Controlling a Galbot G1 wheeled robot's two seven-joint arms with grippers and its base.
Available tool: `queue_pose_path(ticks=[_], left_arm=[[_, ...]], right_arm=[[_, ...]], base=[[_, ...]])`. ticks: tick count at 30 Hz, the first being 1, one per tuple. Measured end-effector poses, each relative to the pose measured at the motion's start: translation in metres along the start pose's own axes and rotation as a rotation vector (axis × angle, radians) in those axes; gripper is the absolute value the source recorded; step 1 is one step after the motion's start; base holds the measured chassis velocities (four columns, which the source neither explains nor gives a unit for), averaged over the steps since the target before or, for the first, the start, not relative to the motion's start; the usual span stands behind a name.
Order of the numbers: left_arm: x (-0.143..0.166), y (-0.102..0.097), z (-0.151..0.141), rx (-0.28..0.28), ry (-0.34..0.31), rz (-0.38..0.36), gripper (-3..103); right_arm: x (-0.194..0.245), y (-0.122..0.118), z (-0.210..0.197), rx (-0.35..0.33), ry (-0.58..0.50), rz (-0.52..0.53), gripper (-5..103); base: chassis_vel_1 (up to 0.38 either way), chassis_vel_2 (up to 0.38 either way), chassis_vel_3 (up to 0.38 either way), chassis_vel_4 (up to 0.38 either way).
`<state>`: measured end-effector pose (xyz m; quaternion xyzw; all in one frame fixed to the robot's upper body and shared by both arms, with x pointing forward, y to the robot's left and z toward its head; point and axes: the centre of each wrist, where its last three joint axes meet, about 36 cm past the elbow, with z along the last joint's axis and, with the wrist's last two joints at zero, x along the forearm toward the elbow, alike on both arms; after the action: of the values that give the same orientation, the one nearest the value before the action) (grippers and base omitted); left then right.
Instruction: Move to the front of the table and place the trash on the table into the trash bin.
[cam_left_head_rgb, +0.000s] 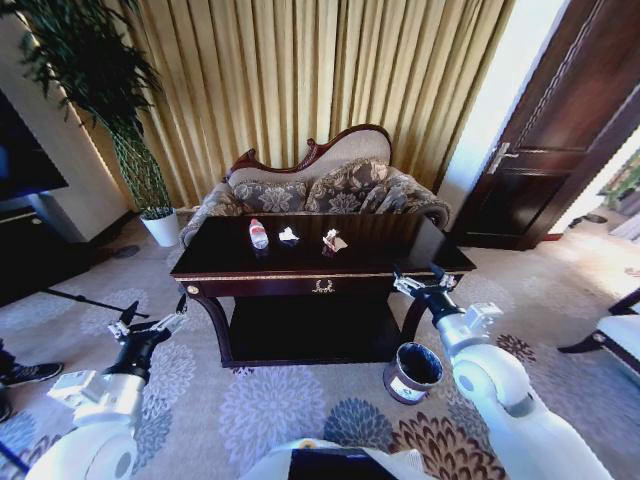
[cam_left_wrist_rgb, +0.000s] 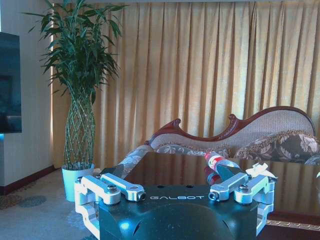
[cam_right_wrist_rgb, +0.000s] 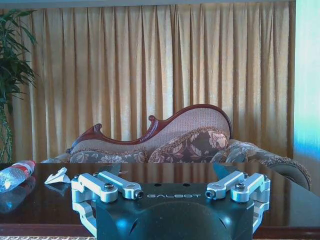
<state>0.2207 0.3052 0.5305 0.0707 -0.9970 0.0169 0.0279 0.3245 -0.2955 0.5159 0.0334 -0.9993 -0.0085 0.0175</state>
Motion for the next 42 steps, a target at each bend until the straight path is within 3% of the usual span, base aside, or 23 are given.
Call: queue_pose_path(ticks=[42], left_arm=[[0.0012,0.0001,0.0010,0.004,0.001,-0.007,100]], right_arm=[[-0.0043,-0.0039,0.0091,0.030,0.009,0.021,100]], base=[[-0.021,-0.012,0.022,0.010]])
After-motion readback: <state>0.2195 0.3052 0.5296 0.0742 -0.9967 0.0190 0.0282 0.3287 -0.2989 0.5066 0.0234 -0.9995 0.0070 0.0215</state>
